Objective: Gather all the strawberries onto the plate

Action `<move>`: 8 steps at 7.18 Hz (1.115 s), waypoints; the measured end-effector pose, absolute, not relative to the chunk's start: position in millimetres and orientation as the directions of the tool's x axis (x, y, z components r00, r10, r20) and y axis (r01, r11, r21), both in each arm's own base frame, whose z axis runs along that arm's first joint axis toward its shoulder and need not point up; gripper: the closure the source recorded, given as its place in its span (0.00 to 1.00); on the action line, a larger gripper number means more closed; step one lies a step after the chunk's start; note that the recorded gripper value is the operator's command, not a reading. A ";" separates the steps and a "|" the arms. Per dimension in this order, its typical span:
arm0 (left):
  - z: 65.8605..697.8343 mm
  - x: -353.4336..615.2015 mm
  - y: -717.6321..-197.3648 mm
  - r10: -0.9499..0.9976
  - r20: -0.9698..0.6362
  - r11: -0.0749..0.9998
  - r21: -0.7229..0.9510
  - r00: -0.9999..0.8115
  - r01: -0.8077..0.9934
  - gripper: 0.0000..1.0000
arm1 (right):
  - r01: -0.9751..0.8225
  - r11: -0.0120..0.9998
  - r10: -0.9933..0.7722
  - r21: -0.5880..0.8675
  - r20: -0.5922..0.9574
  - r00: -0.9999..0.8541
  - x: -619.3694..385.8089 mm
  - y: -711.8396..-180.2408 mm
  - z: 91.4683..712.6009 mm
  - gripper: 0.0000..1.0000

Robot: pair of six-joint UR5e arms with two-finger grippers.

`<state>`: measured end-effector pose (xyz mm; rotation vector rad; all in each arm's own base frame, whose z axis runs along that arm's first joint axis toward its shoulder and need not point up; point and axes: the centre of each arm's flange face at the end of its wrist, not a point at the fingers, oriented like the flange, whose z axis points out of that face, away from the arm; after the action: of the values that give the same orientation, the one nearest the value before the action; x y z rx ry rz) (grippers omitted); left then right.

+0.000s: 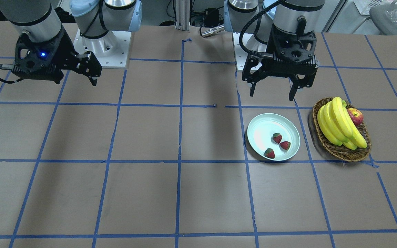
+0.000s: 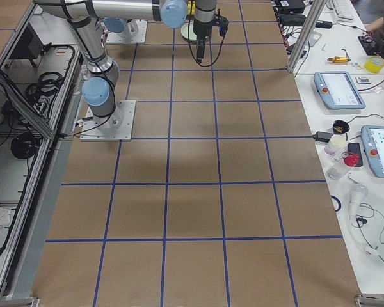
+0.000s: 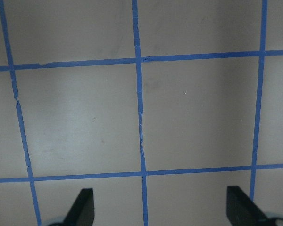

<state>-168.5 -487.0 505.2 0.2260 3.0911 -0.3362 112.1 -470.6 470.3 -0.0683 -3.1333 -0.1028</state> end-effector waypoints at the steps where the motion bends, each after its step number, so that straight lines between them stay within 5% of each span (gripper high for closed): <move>1: 505.1 -172.3 -485.4 0.115 0.020 0.971 -0.213 -0.993 0.109 0.00 | 0.044 0.997 0.044 0.064 0.007 -0.999 111.9 -470.8 470.6 0.00; 8: 516.2 -142.6 -472.7 0.039 0.004 0.996 -0.085 -0.999 0.038 0.00 | 0.046 0.997 0.045 0.063 0.009 -0.999 111.8 -470.7 471.6 0.00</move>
<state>-142.6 -472.7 516.2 0.0610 3.1443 -0.1331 111.8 -470.7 471.6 -0.0716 -3.1319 -0.0983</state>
